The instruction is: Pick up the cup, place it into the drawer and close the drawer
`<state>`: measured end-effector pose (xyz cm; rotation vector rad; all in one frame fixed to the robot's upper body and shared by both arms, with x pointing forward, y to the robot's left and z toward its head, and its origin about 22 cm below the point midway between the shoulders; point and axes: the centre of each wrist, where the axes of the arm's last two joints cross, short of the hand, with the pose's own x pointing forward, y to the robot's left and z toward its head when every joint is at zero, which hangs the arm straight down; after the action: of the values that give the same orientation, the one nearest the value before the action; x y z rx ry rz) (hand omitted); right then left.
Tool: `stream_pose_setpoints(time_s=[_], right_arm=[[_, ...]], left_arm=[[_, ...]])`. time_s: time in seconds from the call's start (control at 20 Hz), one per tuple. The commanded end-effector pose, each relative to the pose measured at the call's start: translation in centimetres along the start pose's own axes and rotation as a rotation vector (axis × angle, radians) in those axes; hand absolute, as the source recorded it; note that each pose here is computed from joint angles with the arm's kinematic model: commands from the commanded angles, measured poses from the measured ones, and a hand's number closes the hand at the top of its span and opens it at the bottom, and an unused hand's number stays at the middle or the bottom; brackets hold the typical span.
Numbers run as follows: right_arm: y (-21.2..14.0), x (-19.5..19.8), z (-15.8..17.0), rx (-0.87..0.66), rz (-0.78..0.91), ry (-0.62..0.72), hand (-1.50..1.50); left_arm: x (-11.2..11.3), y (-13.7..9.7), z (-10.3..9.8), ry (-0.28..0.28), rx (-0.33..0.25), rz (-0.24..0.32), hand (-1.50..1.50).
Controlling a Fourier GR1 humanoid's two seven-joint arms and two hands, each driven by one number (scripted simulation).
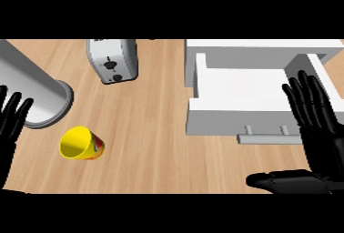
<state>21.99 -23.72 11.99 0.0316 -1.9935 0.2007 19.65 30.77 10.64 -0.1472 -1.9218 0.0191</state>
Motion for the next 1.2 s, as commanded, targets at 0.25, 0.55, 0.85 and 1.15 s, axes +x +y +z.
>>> stream_pose_setpoints(time_s=[0.25, 0.55, 0.85, 1.15], right_arm=[[-0.2, -0.1, -3.7, 0.067, 0.003, 0.021, -1.5], [-1.2, -1.0, -4.3, 0.049, -0.004, 0.007, -1.5], [-0.7, -0.2, -4.7, 0.044, 0.001, -0.01, -1.5], [-1.8, 0.0, -4.0, 0.016, -0.006, -0.016, -1.5]], left_arm=[[-4.2, 5.3, -0.2, 0.106, 0.062, 0.009, -1.5], [-8.6, 5.4, 2.0, 0.177, 0.073, -0.031, -1.5], [-12.2, 6.6, 4.1, 0.247, 0.113, -0.031, -1.5], [-15.6, 9.2, 3.9, 0.287, 0.158, -0.054, -1.5]])
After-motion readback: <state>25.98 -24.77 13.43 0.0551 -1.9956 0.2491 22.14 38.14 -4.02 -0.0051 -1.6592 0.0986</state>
